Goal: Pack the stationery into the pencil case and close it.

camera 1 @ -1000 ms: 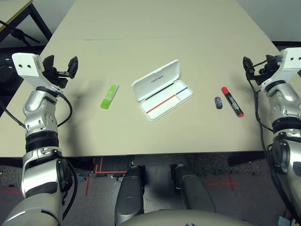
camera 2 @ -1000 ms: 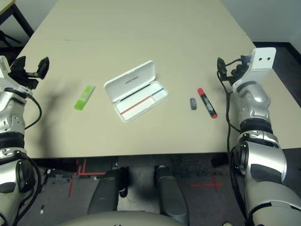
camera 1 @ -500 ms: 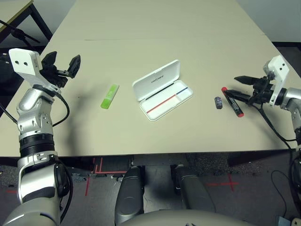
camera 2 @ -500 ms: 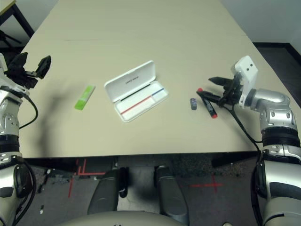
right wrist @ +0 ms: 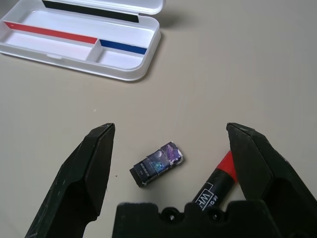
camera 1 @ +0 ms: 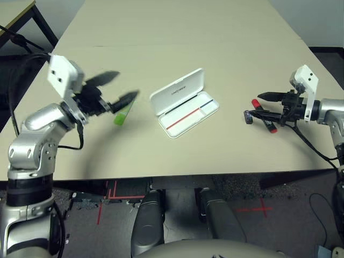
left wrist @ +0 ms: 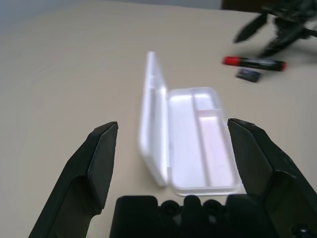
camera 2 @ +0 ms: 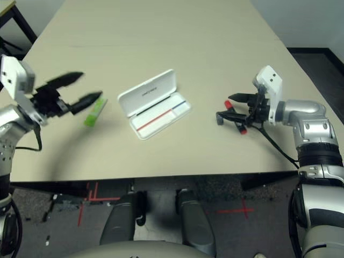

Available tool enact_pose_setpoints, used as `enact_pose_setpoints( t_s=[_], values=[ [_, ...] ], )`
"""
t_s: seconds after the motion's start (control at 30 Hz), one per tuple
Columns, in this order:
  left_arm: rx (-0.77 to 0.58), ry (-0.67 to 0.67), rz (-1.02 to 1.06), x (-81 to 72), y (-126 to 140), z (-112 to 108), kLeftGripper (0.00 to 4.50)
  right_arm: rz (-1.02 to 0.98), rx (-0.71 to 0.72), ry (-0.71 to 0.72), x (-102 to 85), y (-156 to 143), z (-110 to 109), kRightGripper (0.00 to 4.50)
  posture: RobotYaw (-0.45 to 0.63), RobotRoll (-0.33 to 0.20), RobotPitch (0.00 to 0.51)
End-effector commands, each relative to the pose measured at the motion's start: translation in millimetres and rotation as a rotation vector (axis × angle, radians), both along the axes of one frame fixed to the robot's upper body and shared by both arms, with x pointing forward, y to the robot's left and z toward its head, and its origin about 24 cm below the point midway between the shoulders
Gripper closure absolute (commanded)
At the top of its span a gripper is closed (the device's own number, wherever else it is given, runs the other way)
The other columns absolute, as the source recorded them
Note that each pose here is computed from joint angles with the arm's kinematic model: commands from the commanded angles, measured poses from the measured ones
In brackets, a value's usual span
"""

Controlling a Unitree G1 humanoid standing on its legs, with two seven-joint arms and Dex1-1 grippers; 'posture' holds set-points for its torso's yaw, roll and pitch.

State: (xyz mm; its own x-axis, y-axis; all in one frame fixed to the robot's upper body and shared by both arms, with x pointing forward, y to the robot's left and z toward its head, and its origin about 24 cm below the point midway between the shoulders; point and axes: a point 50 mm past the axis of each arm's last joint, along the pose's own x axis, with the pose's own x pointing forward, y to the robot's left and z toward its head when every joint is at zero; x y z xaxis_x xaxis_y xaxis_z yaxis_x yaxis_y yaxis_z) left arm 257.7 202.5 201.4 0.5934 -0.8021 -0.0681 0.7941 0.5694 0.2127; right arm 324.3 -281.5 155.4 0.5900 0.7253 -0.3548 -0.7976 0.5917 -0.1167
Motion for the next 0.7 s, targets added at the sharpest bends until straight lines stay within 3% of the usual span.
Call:
enact_pose_setpoints(
  t_s=[0.03, 0.37, 0.7],
  values=[
    [0.053, 0.057, -0.071, -7.7, -14.4, -6.6, 0.04, 0.016, -0.009, 0.017, 1.4, 2.8, -4.4, 0.0, 0.02, 0.0, 0.162],
    [0.235, 0.16, -0.189, -14.0, -41.0, -36.1, 0.04, 0.032, -0.02, 0.02, 4.1, 6.2, -4.6, 0.0, 0.03, 0.0, 0.151],
    [0.347, 0.196, -0.21, 1.1, -66.8, -59.7, 0.04, 0.039, -0.035, 0.018, 6.6, 8.1, -6.0, 0.0, 0.02, 0.0, 0.137]
  ],
)
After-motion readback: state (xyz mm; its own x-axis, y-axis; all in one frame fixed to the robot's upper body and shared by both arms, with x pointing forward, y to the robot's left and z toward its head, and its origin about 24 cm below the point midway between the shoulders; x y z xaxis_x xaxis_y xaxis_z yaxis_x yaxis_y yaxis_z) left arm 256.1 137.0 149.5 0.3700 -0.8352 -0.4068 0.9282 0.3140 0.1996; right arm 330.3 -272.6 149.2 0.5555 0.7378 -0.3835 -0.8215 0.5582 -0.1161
